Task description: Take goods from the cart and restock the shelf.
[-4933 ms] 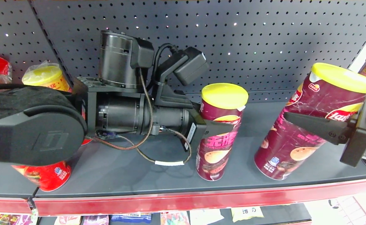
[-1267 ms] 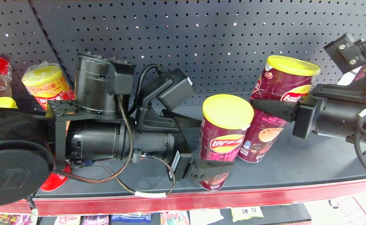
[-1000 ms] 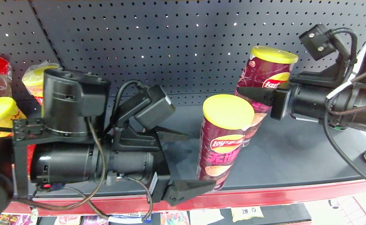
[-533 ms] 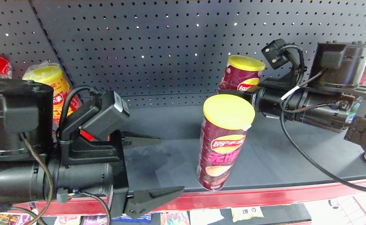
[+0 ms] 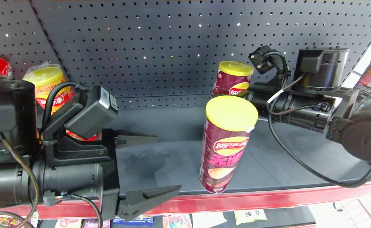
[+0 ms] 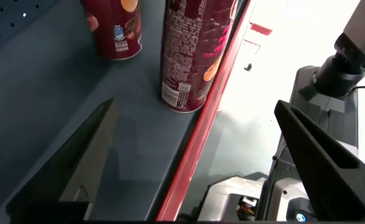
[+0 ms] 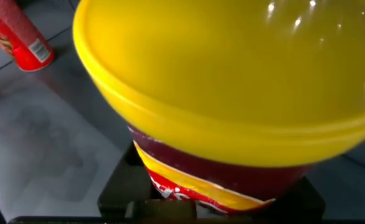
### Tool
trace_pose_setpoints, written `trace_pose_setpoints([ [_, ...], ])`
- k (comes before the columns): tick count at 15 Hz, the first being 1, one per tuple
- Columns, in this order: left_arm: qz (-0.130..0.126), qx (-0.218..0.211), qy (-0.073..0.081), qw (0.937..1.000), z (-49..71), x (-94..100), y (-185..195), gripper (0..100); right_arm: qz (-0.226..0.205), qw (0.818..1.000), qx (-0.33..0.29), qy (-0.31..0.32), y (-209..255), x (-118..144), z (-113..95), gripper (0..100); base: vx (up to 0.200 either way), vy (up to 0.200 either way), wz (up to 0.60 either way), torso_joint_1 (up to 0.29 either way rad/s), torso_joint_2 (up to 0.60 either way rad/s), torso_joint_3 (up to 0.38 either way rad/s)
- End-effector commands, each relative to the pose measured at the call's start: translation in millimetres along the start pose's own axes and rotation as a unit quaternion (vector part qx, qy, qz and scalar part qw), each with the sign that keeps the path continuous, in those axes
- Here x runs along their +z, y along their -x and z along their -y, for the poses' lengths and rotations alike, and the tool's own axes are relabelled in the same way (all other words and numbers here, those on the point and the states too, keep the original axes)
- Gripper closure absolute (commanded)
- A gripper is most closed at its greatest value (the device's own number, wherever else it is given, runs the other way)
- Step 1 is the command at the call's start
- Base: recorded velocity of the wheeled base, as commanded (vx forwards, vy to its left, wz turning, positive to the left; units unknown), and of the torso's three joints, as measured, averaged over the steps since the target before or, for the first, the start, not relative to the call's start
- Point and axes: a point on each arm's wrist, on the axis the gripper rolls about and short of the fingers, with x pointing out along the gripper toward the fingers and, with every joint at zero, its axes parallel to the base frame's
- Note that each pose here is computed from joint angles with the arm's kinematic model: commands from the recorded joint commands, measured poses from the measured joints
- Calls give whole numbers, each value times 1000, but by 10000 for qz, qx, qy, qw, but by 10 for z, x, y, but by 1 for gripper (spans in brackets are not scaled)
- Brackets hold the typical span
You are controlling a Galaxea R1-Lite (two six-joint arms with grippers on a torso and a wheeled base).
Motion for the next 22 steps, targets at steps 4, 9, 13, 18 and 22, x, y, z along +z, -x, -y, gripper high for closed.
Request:
trace_pose_setpoints([
  [4,-11,-1,7,10000,-3,-3,-5,0,-32,10000,39,2,-44,-19,-19,100,0,0,0,0,0,0],
  [9,-59,-8,37,10000,3,-36,-4,0,14,10000,59,-3,-17,11,-42,0,0,0,0,0,0,0],
  [13,-66,-9,40,10000,2,-38,-8,0,88,10000,24,16,122,57,-58,0,0,0,0,0,0,0],
  [18,-93,-14,53,9999,0,-52,-16,0,-43,10000,-36,-19,504,-48,-84,0,0,0,0,0,0,0],
  [22,-154,-38,80,9998,-14,-67,-59,0,-84,9999,-102,-35,659,-97,-75,0,0,0,0,0,0,0],
])
